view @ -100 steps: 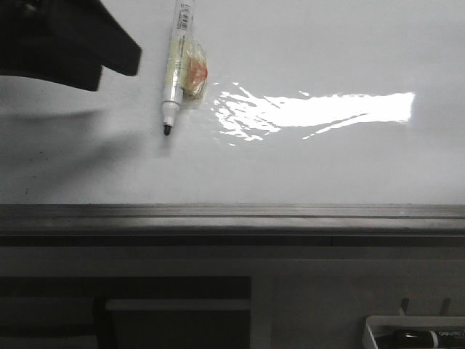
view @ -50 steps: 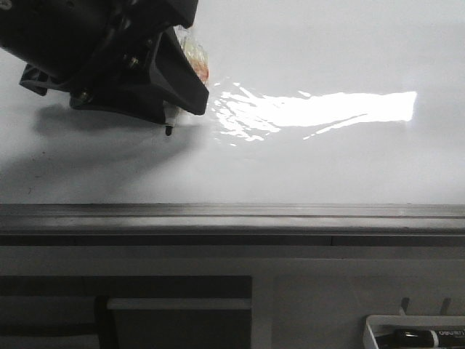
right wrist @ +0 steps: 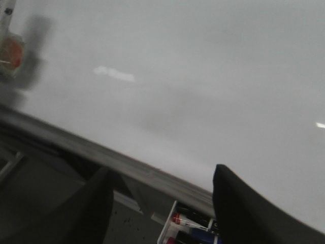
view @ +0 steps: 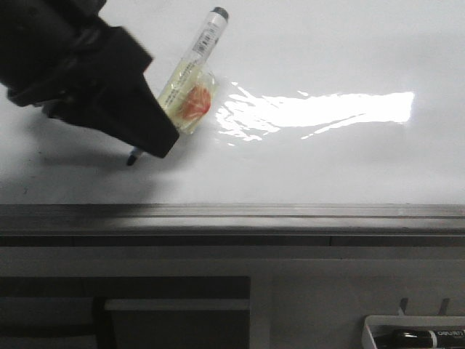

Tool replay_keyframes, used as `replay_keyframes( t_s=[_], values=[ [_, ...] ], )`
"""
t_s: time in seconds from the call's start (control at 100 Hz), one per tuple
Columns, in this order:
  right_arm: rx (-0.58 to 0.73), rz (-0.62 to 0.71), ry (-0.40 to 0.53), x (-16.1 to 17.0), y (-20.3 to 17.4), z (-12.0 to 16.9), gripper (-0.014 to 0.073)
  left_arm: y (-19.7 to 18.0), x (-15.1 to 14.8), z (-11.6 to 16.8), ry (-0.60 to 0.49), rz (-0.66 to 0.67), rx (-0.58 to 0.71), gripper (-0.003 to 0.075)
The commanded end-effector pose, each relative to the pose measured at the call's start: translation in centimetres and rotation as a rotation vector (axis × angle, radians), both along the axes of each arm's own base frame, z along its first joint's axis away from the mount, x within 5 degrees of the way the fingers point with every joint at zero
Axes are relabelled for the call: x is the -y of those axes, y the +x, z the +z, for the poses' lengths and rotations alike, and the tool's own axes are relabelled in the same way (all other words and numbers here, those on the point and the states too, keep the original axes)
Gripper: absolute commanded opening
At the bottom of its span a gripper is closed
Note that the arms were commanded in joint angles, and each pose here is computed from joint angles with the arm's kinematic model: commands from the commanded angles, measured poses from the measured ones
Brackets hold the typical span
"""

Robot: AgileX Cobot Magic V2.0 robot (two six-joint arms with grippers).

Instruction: Write number 5 on whiteboard

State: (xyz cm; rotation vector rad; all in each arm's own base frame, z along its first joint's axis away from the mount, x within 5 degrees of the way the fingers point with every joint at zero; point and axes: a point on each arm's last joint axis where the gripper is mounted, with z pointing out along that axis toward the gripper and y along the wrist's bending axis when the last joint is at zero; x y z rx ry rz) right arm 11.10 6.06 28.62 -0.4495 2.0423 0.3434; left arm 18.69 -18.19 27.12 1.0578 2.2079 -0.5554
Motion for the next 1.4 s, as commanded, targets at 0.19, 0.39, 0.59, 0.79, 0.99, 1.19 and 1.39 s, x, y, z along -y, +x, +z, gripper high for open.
replay_keyframes(
  t_s=[0.19,0.39,0.59,0.79,0.99,1.19,1.39],
  values=[
    [0.188,0.372,0.086,-6.1,-0.4,1.8,0.0388,-4.4,-1.5,3.5,0.217,-0.424,0.356,-0.0020],
    [0.259,0.520,0.166,-9.7,-1.0,1.8,0.0388,-5.9,-1.0,4.4,0.223,-0.525,0.475,-0.0020],
    [0.254,0.530,0.164,-11.0,-0.4,1.0,0.0388,-6.6,-0.7,4.0,0.244,-0.588,0.482,-0.0020],
    [0.300,0.529,0.201,-11.2,-0.3,1.5,0.0387,-6.4,-0.4,3.5,0.259,-0.595,0.468,-0.0020],
    [0.302,0.529,0.203,-11.2,-0.3,1.5,0.0387,-6.0,0.0,3.1,0.261,-0.593,0.465,-0.0020],
    [0.294,0.530,0.195,-11.3,-0.2,1.3,0.0387,-5.7,0.4,3.4,0.227,-0.574,0.503,-0.0020],
    [0.277,0.532,0.183,-11.8,0.0,0.7,0.0387,-6.0,0.7,3.4,0.188,-0.601,0.498,-0.0020]
  ],
)
